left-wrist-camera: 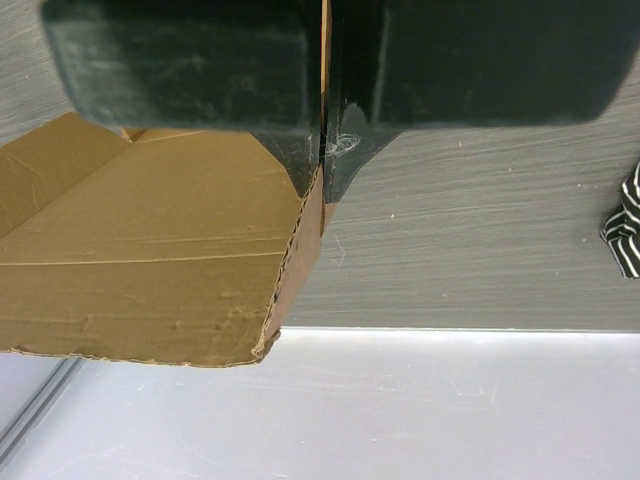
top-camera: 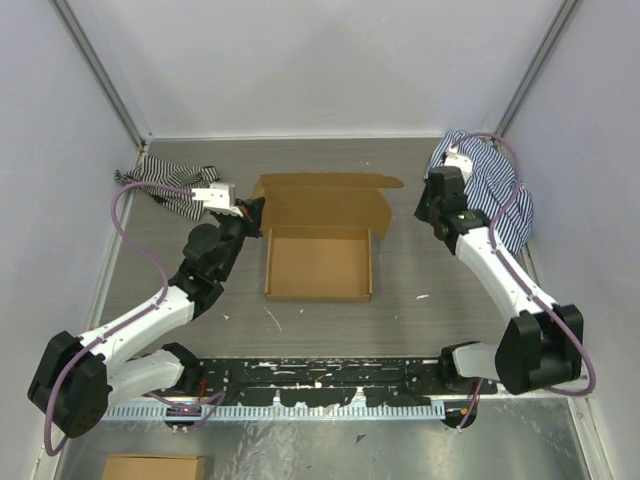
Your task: Fold the paper box
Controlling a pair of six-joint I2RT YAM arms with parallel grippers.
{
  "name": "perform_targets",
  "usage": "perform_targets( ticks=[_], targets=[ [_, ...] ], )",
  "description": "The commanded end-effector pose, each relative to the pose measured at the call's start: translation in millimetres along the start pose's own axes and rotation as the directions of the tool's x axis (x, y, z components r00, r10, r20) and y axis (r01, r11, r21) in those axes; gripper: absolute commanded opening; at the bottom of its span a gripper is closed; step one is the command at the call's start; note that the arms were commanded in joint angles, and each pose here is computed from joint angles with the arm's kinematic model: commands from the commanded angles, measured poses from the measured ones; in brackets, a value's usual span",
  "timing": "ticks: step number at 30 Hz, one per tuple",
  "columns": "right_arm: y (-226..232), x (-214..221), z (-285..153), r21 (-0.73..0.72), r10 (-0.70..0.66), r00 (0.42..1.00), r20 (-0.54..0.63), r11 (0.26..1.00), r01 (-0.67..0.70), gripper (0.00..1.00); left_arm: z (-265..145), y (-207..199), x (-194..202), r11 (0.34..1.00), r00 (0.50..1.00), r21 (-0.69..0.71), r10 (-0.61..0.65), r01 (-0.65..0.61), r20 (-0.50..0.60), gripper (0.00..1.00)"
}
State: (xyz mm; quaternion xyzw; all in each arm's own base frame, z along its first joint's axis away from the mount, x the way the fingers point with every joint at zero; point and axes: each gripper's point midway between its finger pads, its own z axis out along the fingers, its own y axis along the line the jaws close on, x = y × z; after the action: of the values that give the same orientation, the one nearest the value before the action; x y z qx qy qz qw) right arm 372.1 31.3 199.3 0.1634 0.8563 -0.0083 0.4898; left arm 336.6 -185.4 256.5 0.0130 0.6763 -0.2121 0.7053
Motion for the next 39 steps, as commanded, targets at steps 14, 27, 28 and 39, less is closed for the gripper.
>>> perform_targets(
  ticks=[14,27,28,39],
  targets=[
    [119,77,-29,-0.48,-0.164,0.969,-0.187,0.875,0.055,0.15,-19,-10,0,0.993,0.994,0.064,-0.105,0.103,0.019,0.0],
    [114,105,-26,-0.411,-0.162,0.965,-0.205,0.909,0.065,0.14,-42,-14,25,0.989,0.99,0.074,-0.127,0.131,-0.063,0.0],
    [110,104,-27,-0.401,-0.157,0.967,-0.198,0.914,0.066,0.14,-45,-13,27,0.988,0.988,0.066,-0.133,0.138,-0.073,0.0],
    [87,109,-41,-0.384,-0.175,0.97,-0.168,0.918,0.099,0.14,-50,-4,23,0.991,0.987,0.003,-0.134,0.135,-0.088,0.0]
  ],
)
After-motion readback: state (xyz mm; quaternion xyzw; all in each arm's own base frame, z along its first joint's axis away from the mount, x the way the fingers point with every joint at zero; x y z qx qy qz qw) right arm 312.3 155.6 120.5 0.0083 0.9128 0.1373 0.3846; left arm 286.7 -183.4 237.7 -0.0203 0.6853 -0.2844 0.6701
